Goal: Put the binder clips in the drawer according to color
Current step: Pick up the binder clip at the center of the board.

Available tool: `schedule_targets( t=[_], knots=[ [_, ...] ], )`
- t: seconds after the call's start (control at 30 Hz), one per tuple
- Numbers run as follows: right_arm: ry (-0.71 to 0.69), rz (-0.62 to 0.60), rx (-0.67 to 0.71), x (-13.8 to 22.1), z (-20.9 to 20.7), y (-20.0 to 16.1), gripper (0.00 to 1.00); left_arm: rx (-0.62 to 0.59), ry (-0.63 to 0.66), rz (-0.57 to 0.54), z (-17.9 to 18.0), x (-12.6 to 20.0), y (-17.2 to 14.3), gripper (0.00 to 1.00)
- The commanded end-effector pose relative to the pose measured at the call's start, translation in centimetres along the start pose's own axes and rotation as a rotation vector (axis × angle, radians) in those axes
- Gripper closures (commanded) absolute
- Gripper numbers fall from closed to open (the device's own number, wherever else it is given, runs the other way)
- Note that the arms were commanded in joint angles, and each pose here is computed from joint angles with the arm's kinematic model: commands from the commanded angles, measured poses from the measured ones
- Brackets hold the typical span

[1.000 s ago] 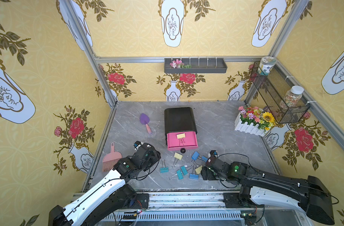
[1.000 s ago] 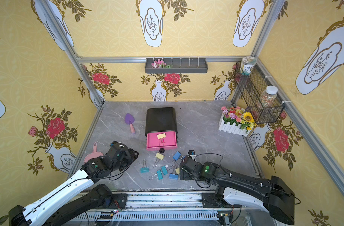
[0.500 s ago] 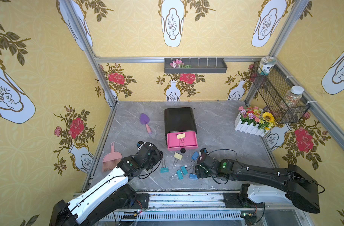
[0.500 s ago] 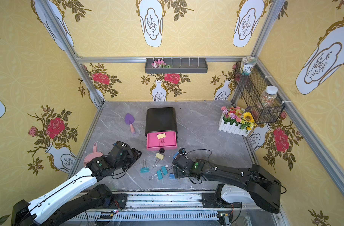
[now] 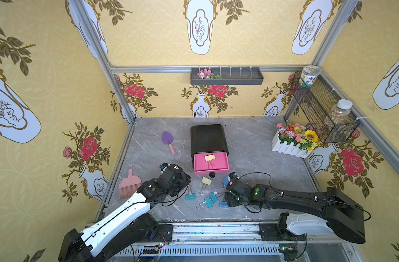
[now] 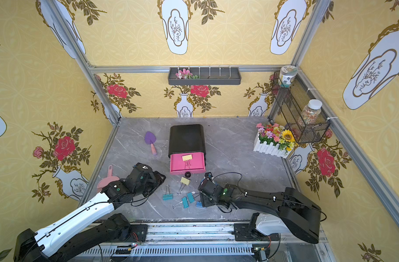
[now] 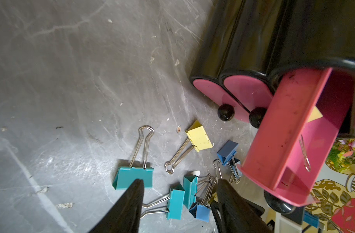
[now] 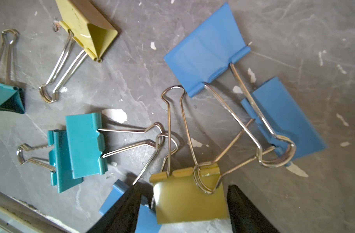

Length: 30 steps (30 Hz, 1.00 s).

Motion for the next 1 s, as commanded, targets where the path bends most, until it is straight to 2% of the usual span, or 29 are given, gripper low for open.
schedule_targets(
  t=[0.0, 0.17, 0.43, 0.97],
  knots=[
    [-0.004, -0.021, 0.005, -0.2, 0.1, 0.2, 0.28, -0.012, -0.024, -0.003, -0.5, 0.0, 0.2, 0.37],
    [-0.028, -0.016, 0.019, -0.5, 0.1, 0.0, 0.30, -0.017, -0.030, -0.001, -0.7, 0.0, 0.3, 0.37],
    [-0.027, -0.027, 0.025, 0.1, 0.1, 0.0, 0.39, -0.026, -0.034, -0.008, -1.1, -0.1, 0.6, 0.36],
    [0.166, -0.088, -0.018, 6.9, -0.4, 0.5, 0.46, -0.046, -0.045, -0.027, -2.1, 0.2, 1.3, 0.36]
  ],
)
Point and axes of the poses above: each gripper's point midway between its finger pads, its own x axis back along the fingers, its own z axis along the line the jaws close on, y = z × x, the point moved 8 cm from there along x, back along the fingers, and after that the axes turned 15 degrees about -x, right-handed, at the moved point
